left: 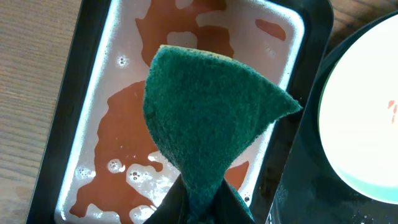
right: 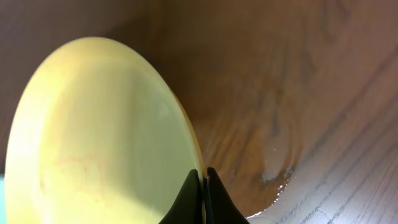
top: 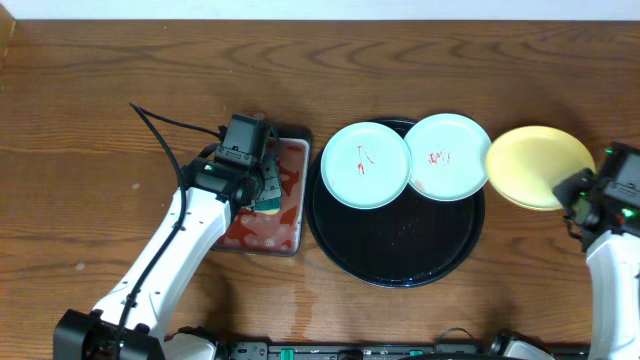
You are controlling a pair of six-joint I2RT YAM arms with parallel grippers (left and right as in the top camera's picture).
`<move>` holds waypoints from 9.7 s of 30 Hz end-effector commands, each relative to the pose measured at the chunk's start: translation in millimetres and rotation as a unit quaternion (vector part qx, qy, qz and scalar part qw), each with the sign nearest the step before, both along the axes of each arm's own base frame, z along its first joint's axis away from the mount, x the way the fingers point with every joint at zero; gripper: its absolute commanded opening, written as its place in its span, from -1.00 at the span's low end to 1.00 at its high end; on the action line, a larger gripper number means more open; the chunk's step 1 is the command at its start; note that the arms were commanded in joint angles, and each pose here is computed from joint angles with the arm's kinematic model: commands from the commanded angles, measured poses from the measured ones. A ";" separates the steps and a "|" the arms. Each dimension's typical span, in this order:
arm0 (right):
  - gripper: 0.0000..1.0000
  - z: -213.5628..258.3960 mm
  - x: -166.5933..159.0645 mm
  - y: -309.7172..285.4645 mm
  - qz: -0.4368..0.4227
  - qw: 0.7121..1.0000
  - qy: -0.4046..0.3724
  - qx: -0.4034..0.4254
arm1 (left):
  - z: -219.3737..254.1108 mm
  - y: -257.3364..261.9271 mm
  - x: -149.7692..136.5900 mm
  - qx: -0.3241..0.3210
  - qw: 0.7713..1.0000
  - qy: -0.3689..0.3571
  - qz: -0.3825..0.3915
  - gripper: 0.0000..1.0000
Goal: Clean dirty plates on tray and stack at the side
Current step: 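Lift the yellow plate off the black tray and carry it right, then set the yellow plate down on the table right of the tray, then move the right gripper to the right pale green plate and grip its rim, then drag the gripped green plate toward the tray center with the right gripper, then carry the green sponge from the soapy tray onto the green plate, then scrub the green plate surface with the sponge in the left gripper, then return the sponge to the soapy tray with the left gripper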
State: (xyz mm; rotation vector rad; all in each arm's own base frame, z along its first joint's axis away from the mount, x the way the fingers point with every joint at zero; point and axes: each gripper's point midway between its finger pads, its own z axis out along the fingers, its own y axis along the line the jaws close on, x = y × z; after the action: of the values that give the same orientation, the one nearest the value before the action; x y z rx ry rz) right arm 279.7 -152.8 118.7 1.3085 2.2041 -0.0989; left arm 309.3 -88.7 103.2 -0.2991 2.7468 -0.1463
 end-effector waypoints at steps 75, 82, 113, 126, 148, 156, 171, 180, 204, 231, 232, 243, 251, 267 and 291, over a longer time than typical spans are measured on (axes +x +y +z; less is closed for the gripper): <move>0.04 -31.2 107.1 128.3 0.400 0.915 -0.039 -0.038 | 3.7 3.3 -0.7 0.003 1.000 -0.006 0.001 -0.83; 0.13 -44.6 108.1 113.7 0.386 0.920 -0.008 -0.068 | 3.7 3.3 -0.7 0.003 1.000 -0.006 0.002 -0.84; -0.98 -30.8 91.1 160.9 0.460 0.886 -0.052 0.040 | 3.7 3.3 -0.7 0.003 1.000 -0.006 0.002 -0.83; -0.98 -47.3 4.7 197.6 0.487 0.854 0.071 0.167 | 3.7 3.2 -0.7 0.003 1.000 -0.006 0.002 -0.83; -0.97 -86.4 -66.5 225.8 0.528 0.805 0.182 0.199 | 25.5 -122.6 -18.1 -0.161 0.973 -0.029 -0.164 -0.85; -0.98 -86.3 -65.9 225.9 0.529 0.805 0.180 0.198 | -0.1 -188.4 -54.5 -0.175 0.960 0.014 -0.216 -0.85; -0.98 -86.3 -66.0 225.9 0.529 0.805 0.181 0.199 | -68.3 -245.9 -93.7 -0.114 0.947 0.034 -0.298 -0.85; -0.98 -86.3 -66.1 225.9 0.529 0.805 0.181 0.198 | -71.9 -197.1 -73.0 -0.038 0.969 0.035 -0.242 -0.85; -0.98 -86.3 -66.0 225.9 0.529 0.805 0.181 0.199 | -41.5 -265.1 -94.8 -0.138 0.945 -0.015 -0.297 -0.85; -0.98 -86.3 -66.6 225.9 0.528 0.805 0.182 0.199 | -72.9 -187.1 -49.6 0.009 0.958 -0.002 -0.285 -0.84; -0.98 -86.3 -66.5 225.9 0.528 0.805 0.181 0.199 | -72.1 -186.7 -45.9 0.007 0.959 -0.006 -0.282 -0.84; -0.98 -86.3 -66.3 225.9 0.528 0.805 0.181 0.199 | -51.8 -231.0 -38.2 -0.120 0.959 -0.029 -0.256 -0.74; -0.98 -86.3 -66.5 226.0 0.527 0.806 0.182 0.200 | -52.9 -249.6 -57.2 -0.125 0.951 -0.027 -0.280 -0.70; -0.98 -86.3 -66.9 225.9 0.527 0.806 0.182 0.200 | -83.6 -240.9 -98.1 -0.071 0.944 0.040 -0.321 -0.83; -0.44 -73.9 -29.5 245.2 0.557 0.801 0.084 0.201 | 2.8 -164.1 -44.0 -0.033 0.966 -0.058 -0.249 -0.85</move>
State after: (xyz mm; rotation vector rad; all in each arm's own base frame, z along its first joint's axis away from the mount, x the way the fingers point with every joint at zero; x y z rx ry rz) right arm 246.0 82.2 37.6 0.0011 2.9301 0.6889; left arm 245.8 -278.1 95.0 0.4680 2.6665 -0.4168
